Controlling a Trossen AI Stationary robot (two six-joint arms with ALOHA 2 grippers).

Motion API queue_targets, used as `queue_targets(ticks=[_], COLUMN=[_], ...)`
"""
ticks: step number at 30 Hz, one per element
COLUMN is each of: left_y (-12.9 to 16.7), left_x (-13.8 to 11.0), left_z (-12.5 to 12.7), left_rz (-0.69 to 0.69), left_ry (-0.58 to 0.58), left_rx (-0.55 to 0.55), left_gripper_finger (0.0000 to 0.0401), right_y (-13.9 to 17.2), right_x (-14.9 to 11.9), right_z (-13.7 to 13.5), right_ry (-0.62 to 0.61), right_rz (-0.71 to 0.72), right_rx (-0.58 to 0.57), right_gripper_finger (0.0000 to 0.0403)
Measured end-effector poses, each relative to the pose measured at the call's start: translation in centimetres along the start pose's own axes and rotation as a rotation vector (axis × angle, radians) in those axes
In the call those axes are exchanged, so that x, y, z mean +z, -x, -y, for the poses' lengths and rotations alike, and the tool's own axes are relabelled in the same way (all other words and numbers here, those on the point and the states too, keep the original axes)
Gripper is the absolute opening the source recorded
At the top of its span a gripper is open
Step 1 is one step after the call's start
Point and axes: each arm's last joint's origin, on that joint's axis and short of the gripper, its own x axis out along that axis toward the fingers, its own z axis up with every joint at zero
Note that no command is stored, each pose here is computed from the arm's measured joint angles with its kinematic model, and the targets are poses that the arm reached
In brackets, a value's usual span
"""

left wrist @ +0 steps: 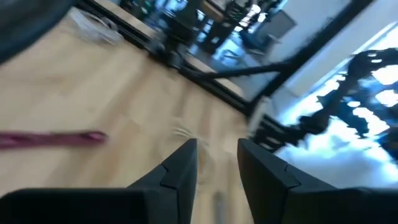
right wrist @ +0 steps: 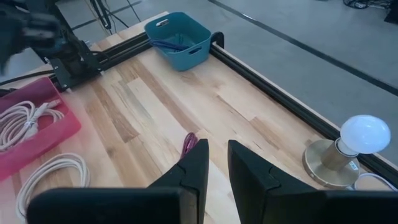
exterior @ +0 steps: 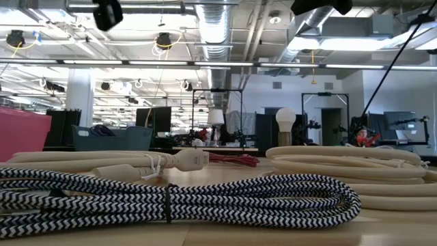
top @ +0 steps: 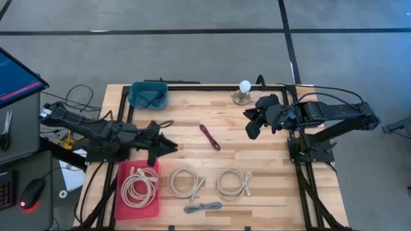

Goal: Pick & Place USB Port
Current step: Put the pink USB cable into the blue bin

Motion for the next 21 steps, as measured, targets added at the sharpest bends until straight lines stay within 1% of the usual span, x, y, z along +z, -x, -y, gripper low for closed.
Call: queue_targets(ticks=[5, 11, 16, 18, 21], left_y=[0.2, 1.6, 1.9, 1.9, 2.0], left_x=[1.2, 3.2, 3.8, 3.8, 3.9], left_z=[-1.0, -0.7, -0.5, -0.6, -0.7], left_rz=[0.059, 0.153, 0.188, 0.198, 0.218], left_ry=[-0.096, -0.174, -0.244, -0.268, -0.274], left_rx=[0.051, 0.051, 0.084, 0.11, 0.155], left_gripper_finger=[0.0103, 0.0097, 0.0096, 0.0096, 0.0096], right_y=[0.4, 1.3, 2.2, 2.8, 3.8], right_x=[0.0, 0.2, -0.1, -0.1, -0.1], right_z=[0.1, 0.4, 0.0, -0.4, -1.1], right_ry=[-0.02, -0.055, -0.033, -0.019, 0.007], right_rz=[-0.019, -0.026, -0.016, 0.007, 0.06], right_rx=[0.058, 0.12, 0.167, 0.199, 0.246], right_gripper_finger=[0.0054, 0.0054, 0.0054, 0.0054, 0.0054])
